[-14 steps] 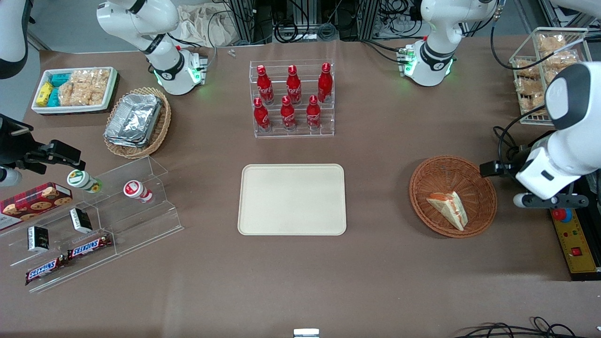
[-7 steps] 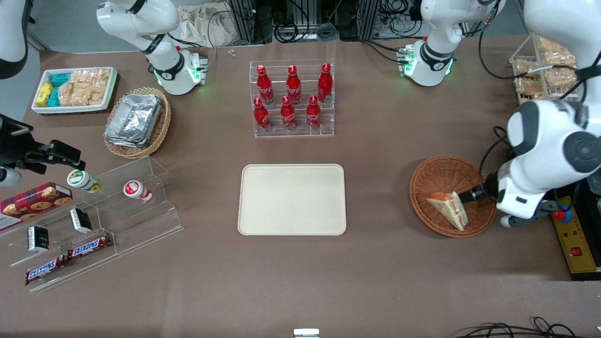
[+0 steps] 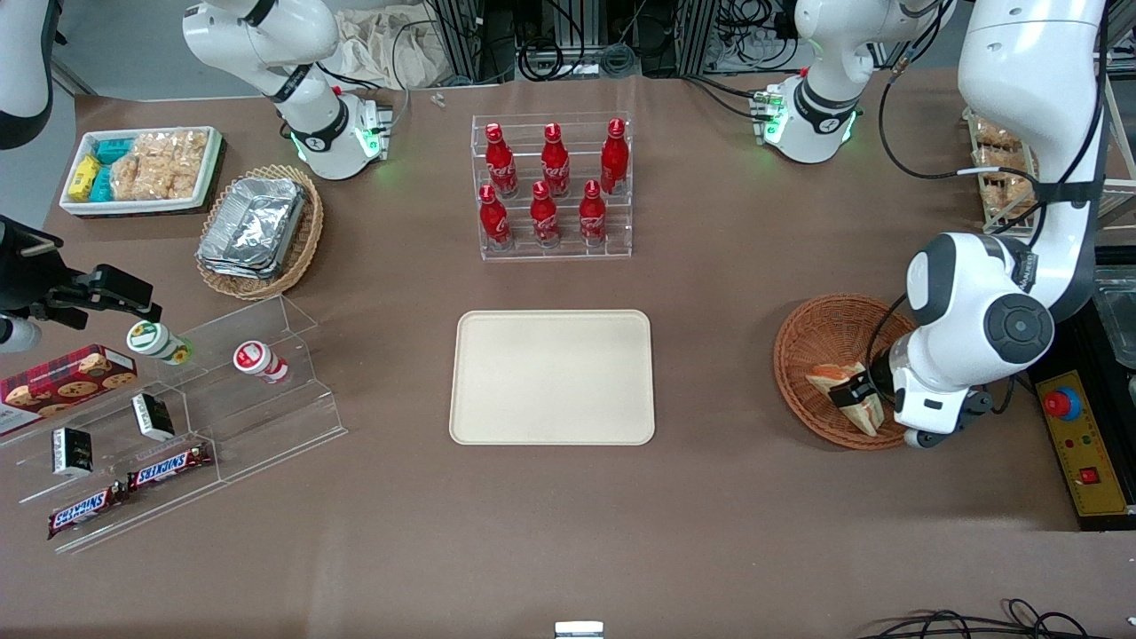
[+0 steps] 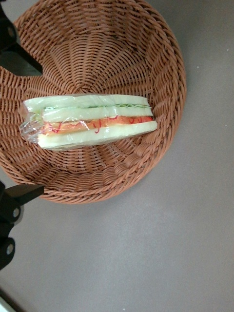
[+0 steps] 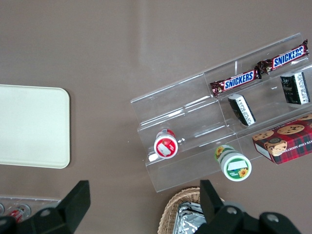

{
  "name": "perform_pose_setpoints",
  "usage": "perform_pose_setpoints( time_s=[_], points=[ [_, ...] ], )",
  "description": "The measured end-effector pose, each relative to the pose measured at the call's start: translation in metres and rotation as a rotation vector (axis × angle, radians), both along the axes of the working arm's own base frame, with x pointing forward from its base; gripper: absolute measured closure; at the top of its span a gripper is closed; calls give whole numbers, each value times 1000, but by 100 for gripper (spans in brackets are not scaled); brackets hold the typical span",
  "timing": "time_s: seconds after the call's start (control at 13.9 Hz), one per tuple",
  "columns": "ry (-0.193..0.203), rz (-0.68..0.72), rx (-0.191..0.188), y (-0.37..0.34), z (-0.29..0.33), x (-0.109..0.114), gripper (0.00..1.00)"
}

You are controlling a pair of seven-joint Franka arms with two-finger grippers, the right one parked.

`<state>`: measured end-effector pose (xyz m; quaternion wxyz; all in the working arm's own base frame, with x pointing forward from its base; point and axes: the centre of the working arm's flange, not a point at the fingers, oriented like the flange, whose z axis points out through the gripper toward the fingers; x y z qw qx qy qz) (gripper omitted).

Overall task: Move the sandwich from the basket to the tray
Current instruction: 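Lower the left gripper and close it on the sandwich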

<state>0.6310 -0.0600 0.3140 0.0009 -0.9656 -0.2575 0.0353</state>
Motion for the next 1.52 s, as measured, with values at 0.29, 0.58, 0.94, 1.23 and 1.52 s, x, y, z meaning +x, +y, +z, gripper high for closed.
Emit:
perform_pose_setpoints(
  time_s=[0.29, 0.58, 0.94, 1.23, 1.52],
  points=[
    [27, 12, 3, 7, -21, -2, 0],
    [24, 27, 2, 13, -50, -5, 0],
    [9, 59, -1, 11, -74, -6, 10],
    [2, 64, -1, 10, -71, -5, 54],
    [-6, 44, 13, 6, -42, -2, 67]
  ],
)
